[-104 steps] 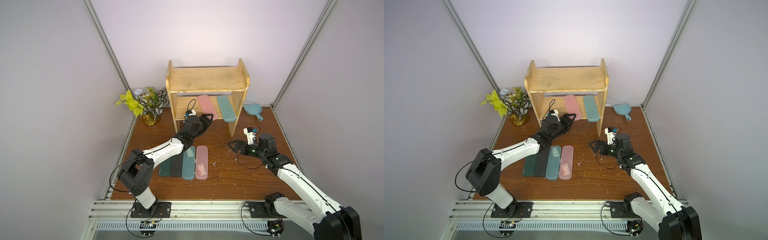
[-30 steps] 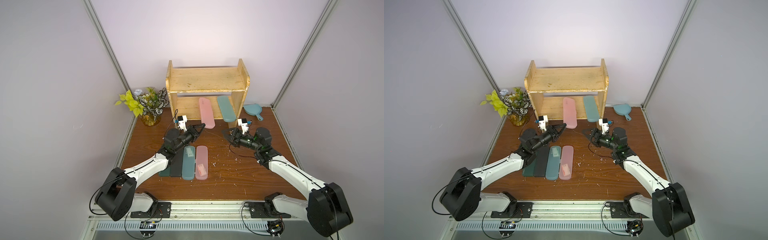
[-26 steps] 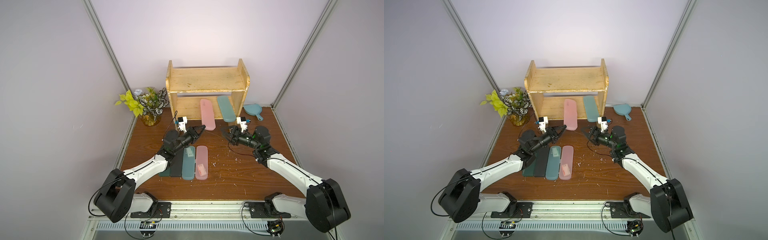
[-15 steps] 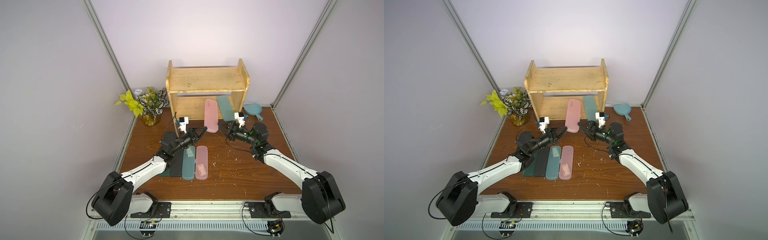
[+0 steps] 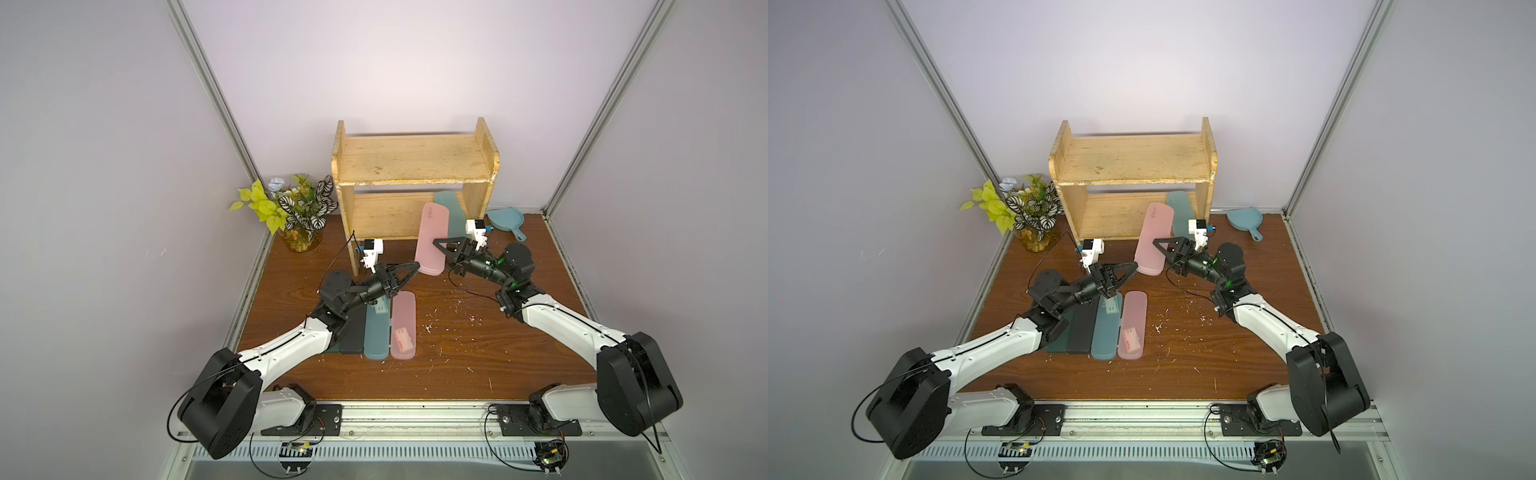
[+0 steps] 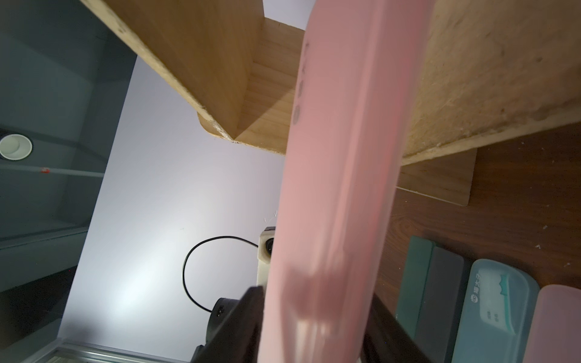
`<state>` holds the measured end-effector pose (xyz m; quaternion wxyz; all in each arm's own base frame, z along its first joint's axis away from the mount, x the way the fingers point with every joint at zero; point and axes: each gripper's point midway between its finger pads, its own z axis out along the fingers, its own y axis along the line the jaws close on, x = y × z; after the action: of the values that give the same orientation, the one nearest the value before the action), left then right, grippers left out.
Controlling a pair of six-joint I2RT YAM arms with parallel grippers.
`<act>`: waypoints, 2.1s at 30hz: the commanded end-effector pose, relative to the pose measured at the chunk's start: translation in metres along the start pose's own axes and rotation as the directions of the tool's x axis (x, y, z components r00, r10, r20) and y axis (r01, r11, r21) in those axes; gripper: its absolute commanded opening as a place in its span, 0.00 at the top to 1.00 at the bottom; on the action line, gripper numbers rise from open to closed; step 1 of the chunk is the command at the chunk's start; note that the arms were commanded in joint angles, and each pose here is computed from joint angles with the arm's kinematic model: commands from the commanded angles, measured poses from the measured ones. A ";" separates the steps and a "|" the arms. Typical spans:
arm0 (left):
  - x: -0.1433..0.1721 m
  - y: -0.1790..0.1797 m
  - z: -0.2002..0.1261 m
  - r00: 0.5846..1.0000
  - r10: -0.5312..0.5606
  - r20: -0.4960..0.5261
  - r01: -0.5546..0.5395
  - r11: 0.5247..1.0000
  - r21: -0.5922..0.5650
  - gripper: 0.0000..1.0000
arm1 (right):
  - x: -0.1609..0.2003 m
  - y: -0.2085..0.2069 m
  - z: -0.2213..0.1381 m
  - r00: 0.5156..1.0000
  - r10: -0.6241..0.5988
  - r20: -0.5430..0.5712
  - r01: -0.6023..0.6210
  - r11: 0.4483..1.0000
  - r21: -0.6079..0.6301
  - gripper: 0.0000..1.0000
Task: Remove the pencil cases from the shelf
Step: Pick up the pencil case from the shelf, then place the pencil case at the center of the board.
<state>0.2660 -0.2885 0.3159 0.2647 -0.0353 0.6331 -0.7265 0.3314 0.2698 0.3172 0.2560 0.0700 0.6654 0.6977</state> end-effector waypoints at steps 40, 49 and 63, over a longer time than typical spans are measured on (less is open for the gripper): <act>-0.026 0.041 -0.107 0.927 0.138 0.350 0.044 0.884 -0.465 0.01 | 0.125 -0.119 -0.110 0.988 -0.112 -0.105 0.142 0.926 0.351 0.84; -0.024 0.044 -0.117 0.919 0.132 0.371 0.074 0.868 -0.491 0.00 | 0.137 -0.149 -0.115 0.988 -0.116 -0.099 0.145 0.912 0.384 0.84; -0.026 0.046 -0.113 0.920 0.122 0.371 0.086 0.864 -0.496 0.00 | 0.136 -0.172 -0.106 0.991 -0.110 -0.079 0.133 0.897 0.422 0.84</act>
<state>0.2568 -0.1812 0.2505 0.3642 -0.2376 0.7402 -0.5128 0.2049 0.2276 0.0903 0.2253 0.0766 0.8325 0.5003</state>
